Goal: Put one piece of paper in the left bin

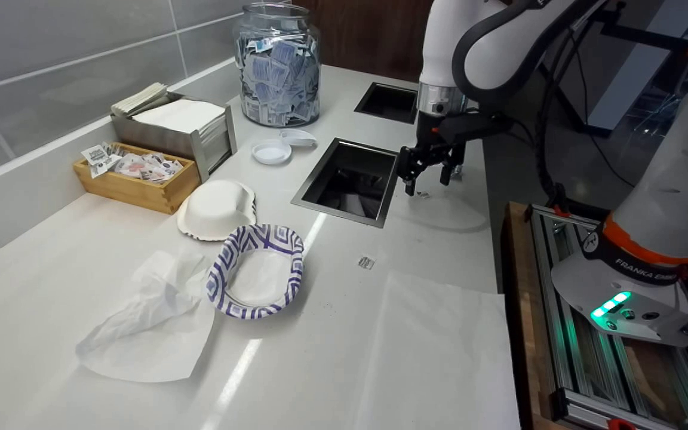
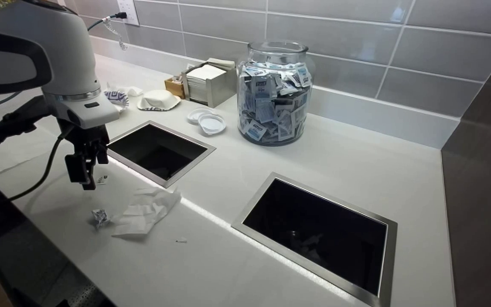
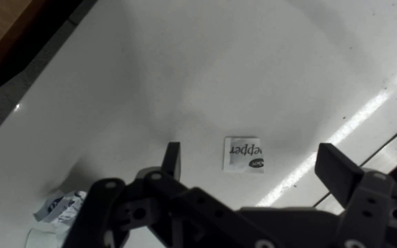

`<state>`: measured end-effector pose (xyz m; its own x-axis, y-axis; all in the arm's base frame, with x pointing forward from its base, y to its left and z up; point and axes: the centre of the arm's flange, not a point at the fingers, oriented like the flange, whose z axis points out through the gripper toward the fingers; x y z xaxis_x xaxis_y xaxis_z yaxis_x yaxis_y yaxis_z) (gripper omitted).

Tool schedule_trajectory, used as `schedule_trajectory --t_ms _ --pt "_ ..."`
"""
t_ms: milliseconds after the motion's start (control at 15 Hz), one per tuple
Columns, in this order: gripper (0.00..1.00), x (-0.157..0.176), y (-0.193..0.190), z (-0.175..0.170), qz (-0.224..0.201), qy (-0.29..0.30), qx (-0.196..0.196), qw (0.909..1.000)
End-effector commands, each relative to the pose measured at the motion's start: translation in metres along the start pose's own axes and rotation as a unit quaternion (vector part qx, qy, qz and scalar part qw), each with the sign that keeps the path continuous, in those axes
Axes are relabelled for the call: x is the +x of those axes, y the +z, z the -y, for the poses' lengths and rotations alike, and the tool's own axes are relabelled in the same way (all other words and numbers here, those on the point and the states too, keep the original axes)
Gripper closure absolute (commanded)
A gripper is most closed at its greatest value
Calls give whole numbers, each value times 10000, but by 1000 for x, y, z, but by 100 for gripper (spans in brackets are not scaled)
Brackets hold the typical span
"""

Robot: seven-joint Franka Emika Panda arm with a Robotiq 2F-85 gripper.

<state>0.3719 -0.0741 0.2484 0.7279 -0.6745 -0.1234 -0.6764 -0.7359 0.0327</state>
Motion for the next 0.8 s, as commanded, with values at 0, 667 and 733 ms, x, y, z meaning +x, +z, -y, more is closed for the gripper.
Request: schedule_trajectory --t_ms 0,667,733 --pt "0 3 9 -8 -211 -36 -37 9998" --pt "17 5 9 -7 -248 -11 70 9997" --pt "14 5 9 -7 -233 -4 98 9997"
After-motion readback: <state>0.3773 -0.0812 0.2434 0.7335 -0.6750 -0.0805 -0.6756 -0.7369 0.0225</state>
